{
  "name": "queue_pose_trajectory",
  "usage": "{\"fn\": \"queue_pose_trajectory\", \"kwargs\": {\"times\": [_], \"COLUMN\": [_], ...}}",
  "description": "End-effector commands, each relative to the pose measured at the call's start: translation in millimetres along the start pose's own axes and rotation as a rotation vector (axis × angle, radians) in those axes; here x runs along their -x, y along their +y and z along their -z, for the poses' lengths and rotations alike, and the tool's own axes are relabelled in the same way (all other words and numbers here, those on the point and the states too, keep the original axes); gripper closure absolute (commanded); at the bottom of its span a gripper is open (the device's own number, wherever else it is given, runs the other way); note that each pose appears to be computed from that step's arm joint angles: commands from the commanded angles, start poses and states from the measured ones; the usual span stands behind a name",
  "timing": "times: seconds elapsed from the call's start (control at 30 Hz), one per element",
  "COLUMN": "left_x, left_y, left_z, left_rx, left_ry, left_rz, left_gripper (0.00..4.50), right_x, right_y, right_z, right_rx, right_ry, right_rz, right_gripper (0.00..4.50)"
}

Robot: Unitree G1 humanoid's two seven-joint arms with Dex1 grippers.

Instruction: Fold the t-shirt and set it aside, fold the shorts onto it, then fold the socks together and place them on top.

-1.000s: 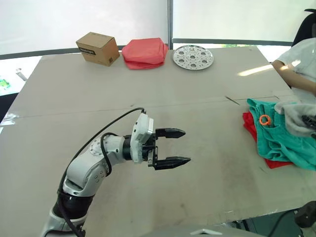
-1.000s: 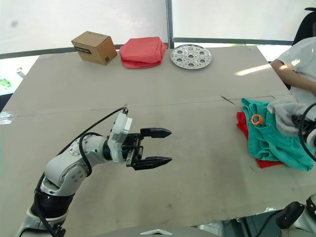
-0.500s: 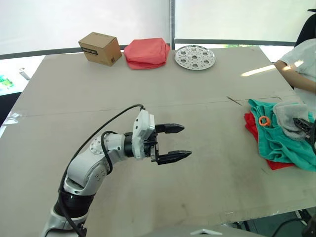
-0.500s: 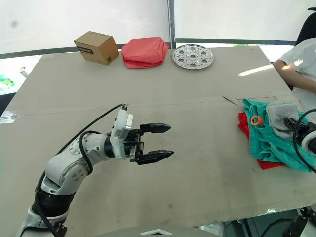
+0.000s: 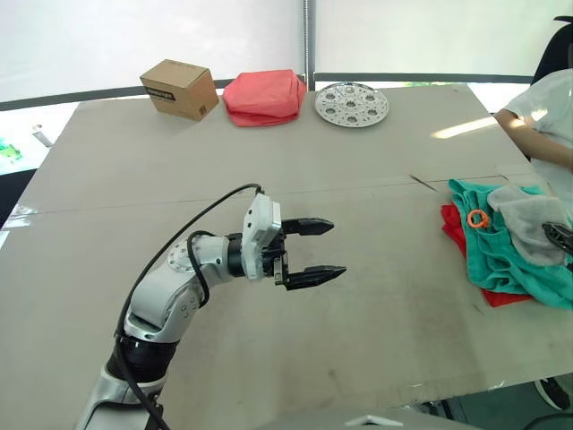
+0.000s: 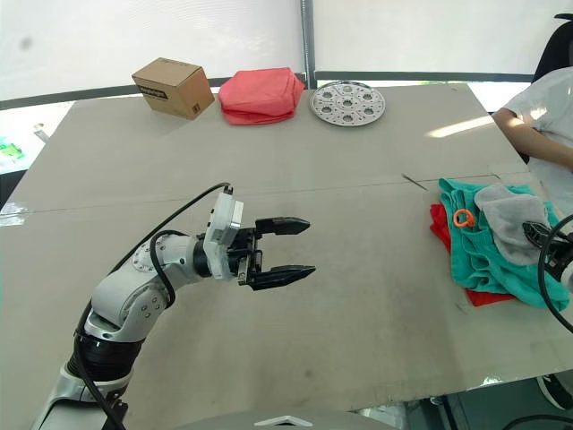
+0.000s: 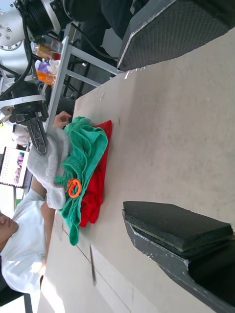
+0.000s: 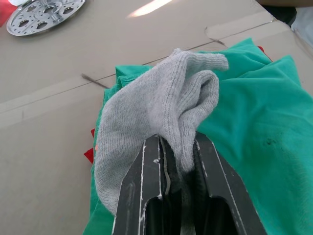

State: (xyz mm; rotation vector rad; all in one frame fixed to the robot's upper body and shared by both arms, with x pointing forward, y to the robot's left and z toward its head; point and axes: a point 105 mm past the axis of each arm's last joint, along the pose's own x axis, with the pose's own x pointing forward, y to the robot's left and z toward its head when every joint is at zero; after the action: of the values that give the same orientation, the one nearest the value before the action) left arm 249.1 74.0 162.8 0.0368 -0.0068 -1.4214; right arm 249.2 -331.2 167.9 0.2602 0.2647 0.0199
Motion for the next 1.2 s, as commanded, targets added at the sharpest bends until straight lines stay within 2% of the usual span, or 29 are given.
{"fn": "queue_pose_trajectory", "kwargs": {"times": [0.03,0.2,0.3,0.4,0.5,0.67,0.77,0.83,0.87,0.9,0.97,1.03,1.1,1.2], "left_x": [0.7,-0.6,-1.5,-2.0,-4.4,-4.4,-2.7,-2.3,-2.4,-2.6,-3.2,-4.2,-4.7,-3.2], "left_y": [-2.9,-7.4,-12.7,-13.1,-12.2,-12.7,-11.2,-10.9,-11.4,-12.0,-13.3,-13.7,-12.6,-8.9], "left_z": [-7.4,-11.5,-18.7,-23.3,-22.7,-22.4,-22.2,-22.3,-22.3,-22.3,-22.9,-23.7,-24.3,-24.9], "left_rx": [-0.048,-0.045,-0.044,-0.040,-0.044,-0.054,-0.061,-0.061,-0.061,-0.060,-0.059,-0.057,-0.051,-0.029], "left_ry": [-0.010,-0.030,-0.058,-0.065,-0.062,-0.052,-0.046,-0.050,-0.051,-0.051,-0.056,-0.059,-0.065,-0.080], "left_rz": [0.008,0.038,0.084,0.102,0.098,0.073,0.042,0.021,0.017,0.014,0.009,0.005,0.000,-0.020], "left_gripper": [0.00,0.00,0.00,0.00,0.00,0.00,0.00,0.00,0.00,0.00,0.00,0.00,0.00,0.00], "right_x": [23.1,72.0,93.8,96.6,73.6,0.3,-37.9,-55.1,-60.3,-63.8,-63.2,-50.7,-30.7,-3.5], "right_y": [13.3,16.0,20.8,22.7,10.1,-36.5,-54.0,-59.0,-60.1,-60.6,-64.6,-64.8,-60.1,-45.9], "right_z": [-36.0,-57.1,-59.2,-56.4,-49.8,-38.5,-37.2,-34.5,-32.5,-31.0,-32.4,-41.9,-49.8,-58.1], "right_rx": [0.032,0.013,0.016,0.024,0.012,-0.093,-0.101,-0.037,-0.018,-0.010,0.035,0.156,0.266,0.436], "right_ry": [-0.131,-0.151,-0.095,-0.002,0.058,0.059,0.045,0.055,0.063,0.067,0.047,-0.039,-0.133,-0.257], "right_rz": [-0.095,-0.191,-0.227,-0.219,-0.137,0.078,0.144,0.149,0.144,0.138,0.149,0.152,0.163,0.187], "right_gripper": [4.45,4.45,4.45,4.45,4.45,4.45,4.45,4.45,3.70,3.53,2.73,1.53,0.66,0.66]}}
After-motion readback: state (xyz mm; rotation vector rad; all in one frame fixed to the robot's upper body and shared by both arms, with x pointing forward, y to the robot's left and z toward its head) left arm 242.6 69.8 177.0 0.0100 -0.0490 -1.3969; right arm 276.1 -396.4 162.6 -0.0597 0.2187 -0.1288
